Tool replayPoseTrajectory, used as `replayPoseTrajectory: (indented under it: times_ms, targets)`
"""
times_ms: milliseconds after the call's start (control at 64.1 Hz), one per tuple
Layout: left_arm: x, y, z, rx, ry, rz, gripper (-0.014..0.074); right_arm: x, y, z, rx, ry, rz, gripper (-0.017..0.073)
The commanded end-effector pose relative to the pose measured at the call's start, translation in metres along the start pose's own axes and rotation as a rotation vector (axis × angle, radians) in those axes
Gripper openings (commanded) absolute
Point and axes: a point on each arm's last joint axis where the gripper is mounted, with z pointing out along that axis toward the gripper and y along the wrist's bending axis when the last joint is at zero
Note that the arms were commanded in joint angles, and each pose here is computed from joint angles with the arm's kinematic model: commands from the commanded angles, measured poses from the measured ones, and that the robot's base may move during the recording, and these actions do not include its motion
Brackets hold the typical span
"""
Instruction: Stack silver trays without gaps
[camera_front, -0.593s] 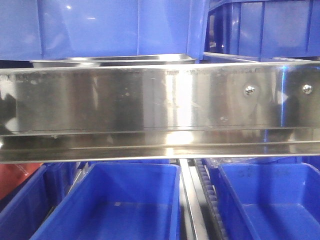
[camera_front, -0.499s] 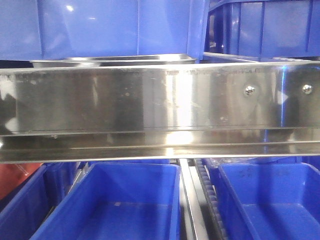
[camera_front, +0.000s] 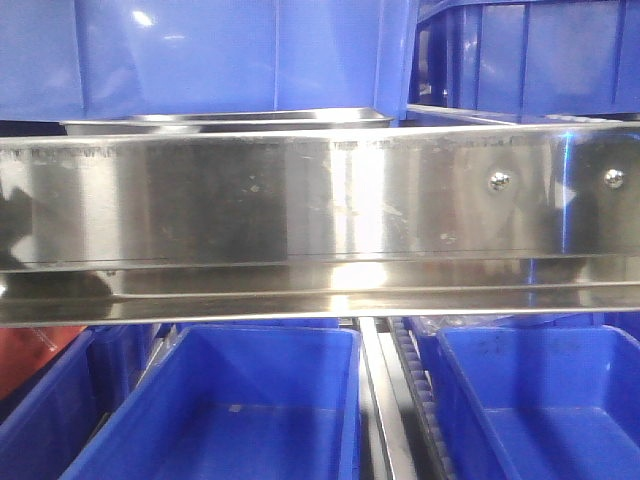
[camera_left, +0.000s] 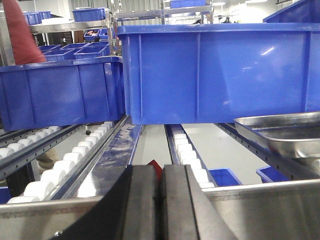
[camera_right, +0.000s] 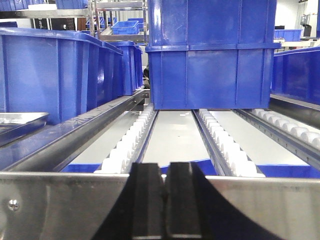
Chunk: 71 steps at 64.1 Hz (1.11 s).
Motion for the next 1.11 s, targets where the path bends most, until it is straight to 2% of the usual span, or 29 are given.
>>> replayPoseTrajectory:
  times_ms: [0, 327, 437, 608, 686, 780, 811, 873, 998, 1092]
  targets:
    - [-0.003, 0.000, 0.000, 0.001, -0.027, 0.000, -0.0016, -0.002, 0.000, 0.000, 0.002, -0.018, -0.023, -0.0078]
    - [-0.003, 0.000, 0.000, 0.001, -0.027, 0.000, -0.0016, -0.002, 0.000, 0.000, 0.002, -0.018, -0.023, -0.0078]
    - [-0.006, 0.000, 0.000, -0.002, -0.061, 0.005, -0.0016, -0.009, 0.000, -0.001, -0.001, -0.095, -0.023, -0.0078]
    - [-0.022, 0.002, -0.003, -0.019, -0.238, 0.002, -0.0016, -0.027, 0.001, -0.004, -0.011, -0.299, -0.009, -0.0078]
    - [-0.030, 0.003, -0.004, -0.017, -0.283, -0.056, -0.0016, -0.027, 0.001, -0.004, -0.016, -0.280, 0.030, -0.0078]
    - [-0.047, 0.005, -0.007, -0.003, -0.307, -0.192, -0.0016, -0.040, 0.001, -0.006, -0.016, -0.237, 0.069, -0.0078]
    - [-0.053, 0.006, -0.008, 0.000, -0.307, -0.209, -0.0016, -0.045, 0.002, -0.007, -0.014, -0.219, 0.070, -0.0078]
    - [-0.062, 0.006, -0.010, 0.003, -0.284, -0.215, -0.0016, -0.055, 0.002, -0.009, -0.012, -0.195, 0.075, -0.0078]
    - [-0.075, 0.007, -0.013, 0.006, -0.195, -0.215, -0.0016, -0.079, 0.003, -0.017, -0.020, -0.173, 0.140, -0.0078]
    - [-0.077, 0.007, -0.015, 0.007, -0.160, -0.215, -0.0016, -0.086, 0.004, -0.023, -0.017, -0.079, 0.141, -0.0078]
